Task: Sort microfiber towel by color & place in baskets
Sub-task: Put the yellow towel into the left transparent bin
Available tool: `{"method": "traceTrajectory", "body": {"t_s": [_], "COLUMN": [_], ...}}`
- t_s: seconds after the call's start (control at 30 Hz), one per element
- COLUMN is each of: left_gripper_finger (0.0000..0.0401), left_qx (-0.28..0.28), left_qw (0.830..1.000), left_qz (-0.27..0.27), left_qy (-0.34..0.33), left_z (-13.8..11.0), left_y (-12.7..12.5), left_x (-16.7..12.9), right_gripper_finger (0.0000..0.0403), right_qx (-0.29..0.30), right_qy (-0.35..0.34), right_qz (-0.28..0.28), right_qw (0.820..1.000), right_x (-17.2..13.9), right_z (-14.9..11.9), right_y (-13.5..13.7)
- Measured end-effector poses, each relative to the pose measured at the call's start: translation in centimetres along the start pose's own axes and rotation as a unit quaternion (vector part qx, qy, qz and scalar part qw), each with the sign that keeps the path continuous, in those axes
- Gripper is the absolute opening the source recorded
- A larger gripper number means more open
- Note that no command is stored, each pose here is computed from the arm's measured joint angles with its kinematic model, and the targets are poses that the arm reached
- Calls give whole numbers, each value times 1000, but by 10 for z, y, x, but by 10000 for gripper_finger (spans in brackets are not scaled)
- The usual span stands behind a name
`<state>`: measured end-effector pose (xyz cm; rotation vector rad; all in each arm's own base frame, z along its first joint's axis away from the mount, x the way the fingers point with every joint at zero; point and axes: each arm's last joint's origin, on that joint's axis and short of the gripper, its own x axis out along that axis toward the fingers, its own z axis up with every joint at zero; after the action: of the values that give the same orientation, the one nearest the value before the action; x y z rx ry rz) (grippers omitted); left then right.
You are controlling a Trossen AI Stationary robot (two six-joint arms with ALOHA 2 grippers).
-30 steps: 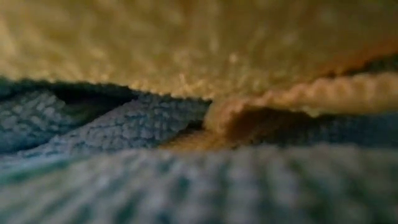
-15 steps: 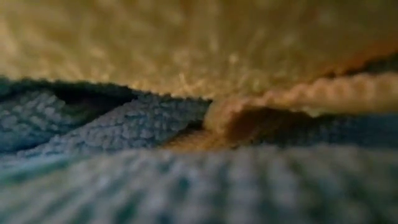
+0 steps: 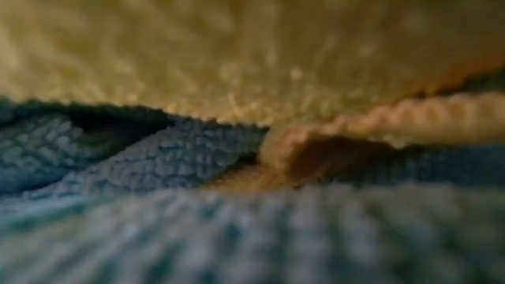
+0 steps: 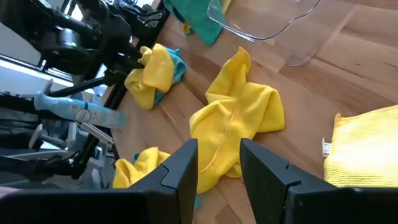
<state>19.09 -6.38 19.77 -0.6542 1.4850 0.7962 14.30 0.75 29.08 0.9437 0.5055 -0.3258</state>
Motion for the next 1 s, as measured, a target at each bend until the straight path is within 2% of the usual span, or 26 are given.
{"method": "traceTrajectory", "body": {"t_s": [0.23, 0.3, 0.4, 0.53, 0.77, 0.9, 1.0], "left_gripper_finger": [115, 87, 23, 7, 1, 1, 1], "left_qx": [23, 33, 52, 79, 119, 137, 130], "left_qw": [1000, 999, 998, 996, 991, 989, 987], "left_qz": [17, 15, 16, 27, 61, 25, -15], "left_qy": [7, 8, 8, 14, 1, -44, -93], "left_z": [-3, -3, -2, -3, 0, 5, 10], "left_y": [6, 6, 5, 7, 8, 6, 7], "left_x": [14, 14, 13, 4, -40, -76, -107], "right_gripper_finger": [113, 113, 113, 113, 112, 112, 112], "right_qx": [20, 21, 19, 27, 45, 51, 46], "right_qy": [-8, -2, 16, 61, 123, 163, 193], "right_qz": [-14, -22, -37, -50, -85, -104, -127], "right_qw": [1000, 1000, 999, 997, 988, 980, 972], "right_x": [4, 9, 20, 39, 69, 76, 73], "right_z": [-4, -6, -10, -20, -43, -54, -62], "right_y": [3, 4, 6, 11, 20, 27, 31]}}
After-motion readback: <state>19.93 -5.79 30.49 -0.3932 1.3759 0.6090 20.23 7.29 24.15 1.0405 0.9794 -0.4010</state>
